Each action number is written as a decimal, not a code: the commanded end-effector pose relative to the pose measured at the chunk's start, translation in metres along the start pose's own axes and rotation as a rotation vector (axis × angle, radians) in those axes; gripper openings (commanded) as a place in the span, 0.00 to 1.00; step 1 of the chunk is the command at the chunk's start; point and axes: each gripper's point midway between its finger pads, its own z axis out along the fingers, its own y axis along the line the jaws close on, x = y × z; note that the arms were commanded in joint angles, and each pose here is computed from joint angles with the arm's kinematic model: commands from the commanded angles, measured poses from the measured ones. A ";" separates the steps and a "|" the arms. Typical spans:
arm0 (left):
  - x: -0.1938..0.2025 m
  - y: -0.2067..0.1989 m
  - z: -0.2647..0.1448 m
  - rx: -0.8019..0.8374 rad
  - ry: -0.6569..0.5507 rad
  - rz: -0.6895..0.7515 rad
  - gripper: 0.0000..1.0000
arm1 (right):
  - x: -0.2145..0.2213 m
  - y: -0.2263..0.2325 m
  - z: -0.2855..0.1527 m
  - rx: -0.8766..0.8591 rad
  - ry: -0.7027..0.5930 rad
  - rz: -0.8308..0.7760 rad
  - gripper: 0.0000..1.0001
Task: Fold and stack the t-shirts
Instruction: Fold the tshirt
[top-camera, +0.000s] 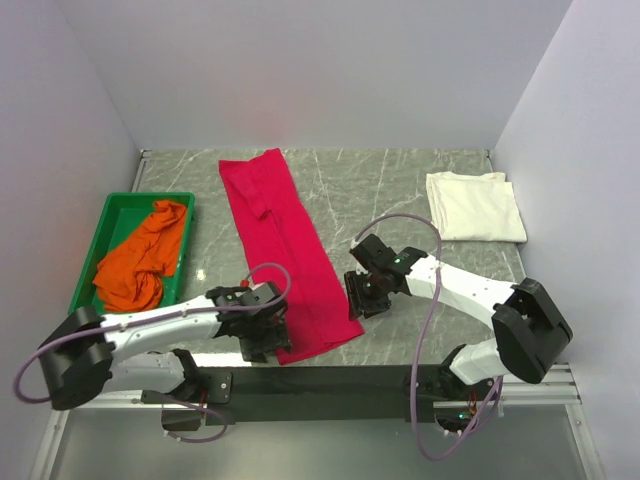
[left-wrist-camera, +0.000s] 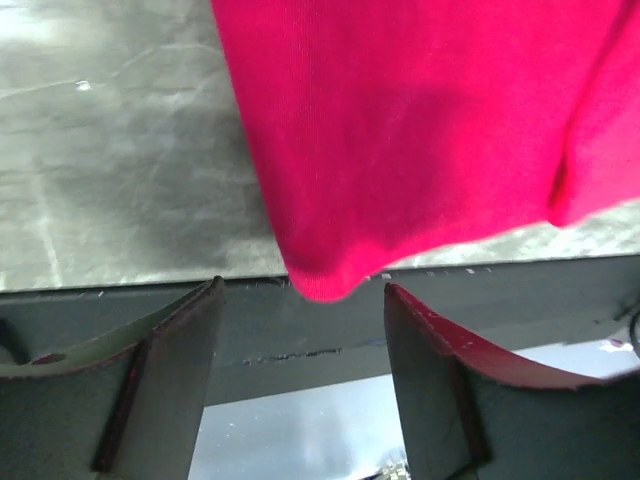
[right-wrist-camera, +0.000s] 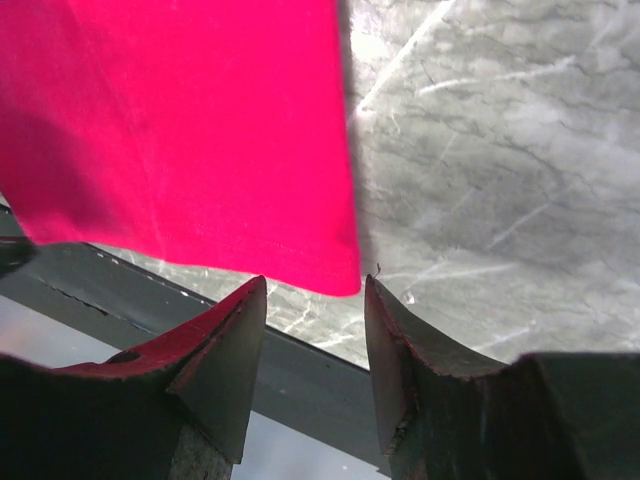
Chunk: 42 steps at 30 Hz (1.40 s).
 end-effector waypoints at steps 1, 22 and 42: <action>0.008 -0.013 0.009 0.032 0.055 0.015 0.70 | -0.005 0.002 0.005 -0.020 -0.014 0.015 0.50; 0.004 -0.003 0.013 -0.042 0.039 -0.006 0.58 | 0.018 -0.016 0.030 0.019 0.095 0.039 0.45; 0.004 -0.003 0.029 -0.099 0.075 0.027 0.22 | 0.028 -0.014 0.036 0.008 0.163 0.005 0.23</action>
